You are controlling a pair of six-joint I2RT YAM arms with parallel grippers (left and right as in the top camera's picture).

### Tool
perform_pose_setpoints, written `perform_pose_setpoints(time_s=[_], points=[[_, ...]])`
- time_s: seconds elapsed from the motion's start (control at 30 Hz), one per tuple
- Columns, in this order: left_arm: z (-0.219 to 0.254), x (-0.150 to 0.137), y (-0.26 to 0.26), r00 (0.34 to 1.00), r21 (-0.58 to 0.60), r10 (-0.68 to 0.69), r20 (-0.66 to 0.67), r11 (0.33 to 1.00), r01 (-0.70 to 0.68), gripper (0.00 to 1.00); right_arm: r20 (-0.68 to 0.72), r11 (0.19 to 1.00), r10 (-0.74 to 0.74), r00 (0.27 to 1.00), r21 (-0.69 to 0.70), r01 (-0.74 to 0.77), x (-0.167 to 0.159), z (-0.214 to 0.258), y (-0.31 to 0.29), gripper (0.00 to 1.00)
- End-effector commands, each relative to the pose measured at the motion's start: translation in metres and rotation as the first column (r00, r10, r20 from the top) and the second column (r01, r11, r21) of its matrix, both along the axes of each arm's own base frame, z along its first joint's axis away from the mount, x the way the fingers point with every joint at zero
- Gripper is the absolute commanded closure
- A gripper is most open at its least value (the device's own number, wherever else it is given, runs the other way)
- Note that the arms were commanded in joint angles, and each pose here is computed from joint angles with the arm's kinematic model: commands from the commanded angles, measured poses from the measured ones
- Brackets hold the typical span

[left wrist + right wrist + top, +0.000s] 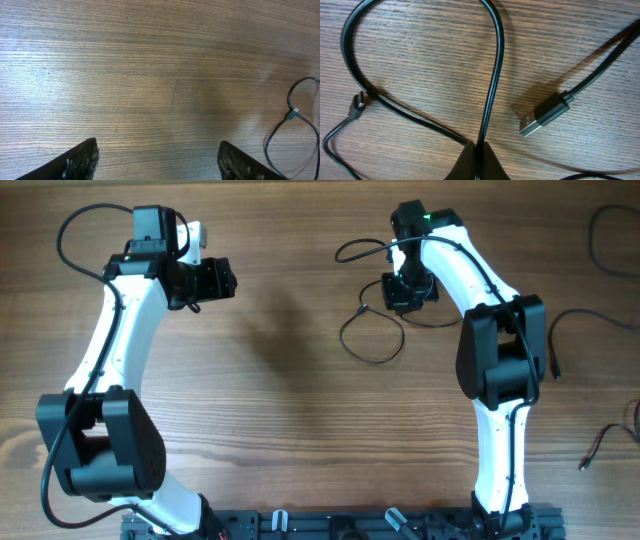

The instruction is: Untangle cables

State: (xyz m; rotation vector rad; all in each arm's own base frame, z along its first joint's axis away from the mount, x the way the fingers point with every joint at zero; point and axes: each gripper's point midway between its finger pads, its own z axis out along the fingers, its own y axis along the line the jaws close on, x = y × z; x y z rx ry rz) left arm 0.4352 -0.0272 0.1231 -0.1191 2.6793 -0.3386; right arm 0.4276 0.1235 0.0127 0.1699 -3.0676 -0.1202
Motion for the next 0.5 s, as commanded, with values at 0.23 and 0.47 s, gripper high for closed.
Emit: perform_pose_setpoints(time_s=[0.23,0.47], points=[[0.010,-0.002,0.001,1.000,0.012,-0.010,0.028,1.000,0.010,0.22,-0.035,0.983,0.149,0.988,0.111,-0.144,-0.014,-0.007,0.026,0.59],[0.013,-0.002,0.001,0.999,0.012,-0.010,0.034,1.000,0.010,0.22,-0.025,0.981,0.169,0.985,0.105,-0.165,-0.014,-0.007,0.033,0.57]])
